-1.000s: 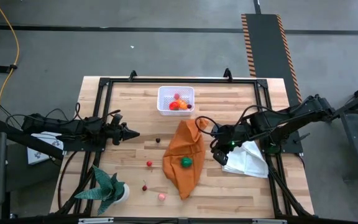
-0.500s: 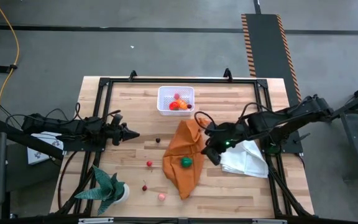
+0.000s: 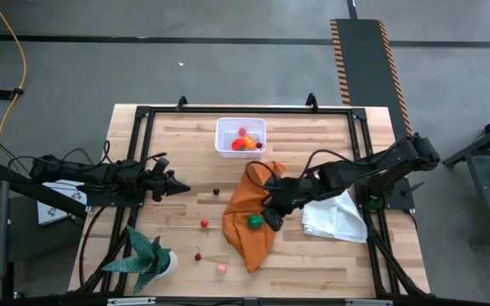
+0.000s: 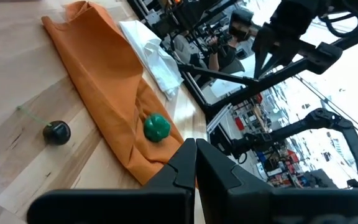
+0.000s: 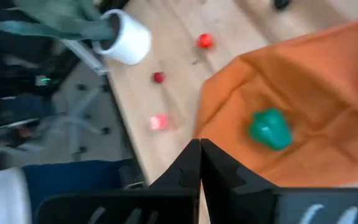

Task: Pick and placing Produce into tupperware
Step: Put the green bell pepper into the white basket

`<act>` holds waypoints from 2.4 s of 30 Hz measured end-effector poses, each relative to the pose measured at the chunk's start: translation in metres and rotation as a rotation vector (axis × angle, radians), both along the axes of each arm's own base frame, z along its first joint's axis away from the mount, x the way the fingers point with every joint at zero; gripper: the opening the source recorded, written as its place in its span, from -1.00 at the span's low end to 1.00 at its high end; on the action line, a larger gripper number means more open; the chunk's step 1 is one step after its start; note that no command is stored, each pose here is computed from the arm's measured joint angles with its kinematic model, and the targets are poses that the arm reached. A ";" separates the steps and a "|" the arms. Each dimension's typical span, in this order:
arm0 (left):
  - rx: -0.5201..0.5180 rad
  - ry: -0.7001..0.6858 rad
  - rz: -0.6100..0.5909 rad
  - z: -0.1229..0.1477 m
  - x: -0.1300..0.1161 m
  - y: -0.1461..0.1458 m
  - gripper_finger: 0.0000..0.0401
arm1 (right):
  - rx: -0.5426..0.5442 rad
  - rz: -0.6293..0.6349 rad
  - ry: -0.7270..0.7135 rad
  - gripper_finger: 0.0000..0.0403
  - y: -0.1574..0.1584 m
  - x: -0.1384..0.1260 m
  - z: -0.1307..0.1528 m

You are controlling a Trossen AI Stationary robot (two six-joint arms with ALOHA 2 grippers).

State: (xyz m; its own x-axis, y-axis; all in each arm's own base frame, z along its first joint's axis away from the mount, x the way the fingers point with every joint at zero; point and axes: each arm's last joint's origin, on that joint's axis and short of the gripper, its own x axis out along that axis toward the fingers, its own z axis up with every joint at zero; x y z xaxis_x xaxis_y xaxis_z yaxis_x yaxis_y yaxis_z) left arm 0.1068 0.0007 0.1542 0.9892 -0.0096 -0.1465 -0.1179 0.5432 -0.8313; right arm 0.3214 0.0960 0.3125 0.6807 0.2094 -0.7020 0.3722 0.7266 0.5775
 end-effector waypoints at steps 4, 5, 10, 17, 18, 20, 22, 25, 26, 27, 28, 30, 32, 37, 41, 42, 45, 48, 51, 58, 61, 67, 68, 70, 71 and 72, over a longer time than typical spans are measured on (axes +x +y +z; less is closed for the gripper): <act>0.002 0.000 -0.001 0.000 0.000 0.000 -1.00 | -0.131 0.007 0.088 -1.00 0.007 0.013 0.010; 0.005 0.000 -0.002 0.000 0.000 0.000 -1.00 | -0.157 0.021 0.121 -1.00 0.010 0.016 0.010; 0.024 0.000 -0.005 0.000 0.000 0.000 -1.00 | -0.213 0.085 0.228 -1.00 0.022 0.037 0.007; 0.025 0.000 -0.005 0.000 0.000 0.000 -1.00 | -0.211 0.081 0.273 -0.89 0.029 0.062 0.012; 0.025 -0.001 -0.005 0.000 0.000 0.000 -1.00 | -0.214 0.080 0.285 -0.87 0.030 0.064 0.012; 0.030 -0.001 -0.006 0.000 0.000 0.000 -1.00 | -0.216 0.073 0.303 -0.80 0.029 0.068 0.010; 0.036 -0.001 -0.011 0.000 0.000 0.000 -1.00 | -0.211 0.068 0.313 -0.74 0.030 0.071 0.008; 0.051 -0.003 -0.022 0.000 0.000 0.000 -1.00 | -0.192 0.047 0.311 -0.64 0.031 0.075 0.006; 0.053 -0.004 -0.023 0.000 0.000 0.000 -1.00 | -0.184 0.035 0.316 -0.61 0.031 0.076 0.004; 0.053 -0.004 -0.023 0.000 0.000 0.000 -1.00 | -0.179 0.025 0.322 -0.58 0.032 0.076 0.003; 0.053 -0.004 -0.023 0.000 0.000 0.000 -1.00 | -0.179 0.022 0.323 -0.55 0.032 0.077 0.003; 0.056 -0.004 -0.024 0.000 0.000 0.000 -1.00 | -0.191 0.011 0.321 -0.50 0.031 0.077 0.002; 0.068 -0.005 -0.026 0.000 0.000 0.000 -1.00 | -0.216 -0.008 0.313 -0.45 0.030 0.077 0.003; 0.074 -0.007 -0.038 0.000 0.000 -0.001 -1.00 | -0.250 -0.028 0.330 -0.36 0.027 0.078 -0.001; 0.072 -0.010 -0.050 0.001 0.000 -0.001 -1.00 | -0.291 0.007 0.369 -0.31 0.025 0.084 -0.015; 0.072 -0.011 -0.054 0.001 0.000 -0.001 -1.00 | -0.304 0.023 0.377 -0.30 0.025 0.086 -0.018; 0.069 -0.015 -0.069 0.001 0.000 -0.002 -1.00 | -0.329 0.058 0.390 -0.26 0.024 0.091 -0.026; 0.068 -0.018 -0.077 0.001 0.000 -0.002 -1.00 | -0.351 0.094 0.387 -0.21 0.023 0.092 -0.029; 0.067 -0.018 -0.082 0.001 0.000 -0.002 -1.00 | -0.376 0.131 0.377 -0.14 0.022 0.094 -0.030; 0.064 -0.018 -0.081 0.001 0.000 -0.002 -1.00 | -0.455 0.219 0.363 0.03 0.019 0.095 -0.030; 0.072 -0.018 -0.083 0.001 0.000 -0.002 -1.00 | -0.504 0.297 0.355 0.10 0.019 0.095 -0.030; 0.075 -0.019 -0.083 0.001 0.000 -0.002 -1.00 | -0.545 0.367 0.362 0.19 0.018 0.093 -0.030; 0.075 -0.019 -0.083 0.001 0.000 -0.002 -1.00 | -0.549 0.373 0.361 0.20 0.018 0.093 -0.030; 0.075 -0.018 -0.083 0.001 0.000 -0.002 -1.00 | -0.552 0.376 0.364 0.23 0.017 0.095 -0.032; 0.075 -0.019 -0.083 0.001 0.000 -0.002 -1.00 | -0.552 0.377 0.369 0.24 0.017 0.095 -0.034; 0.075 -0.019 -0.083 0.001 0.000 -0.002 -1.00 | -0.553 0.378 0.375 0.25 0.017 0.096 -0.035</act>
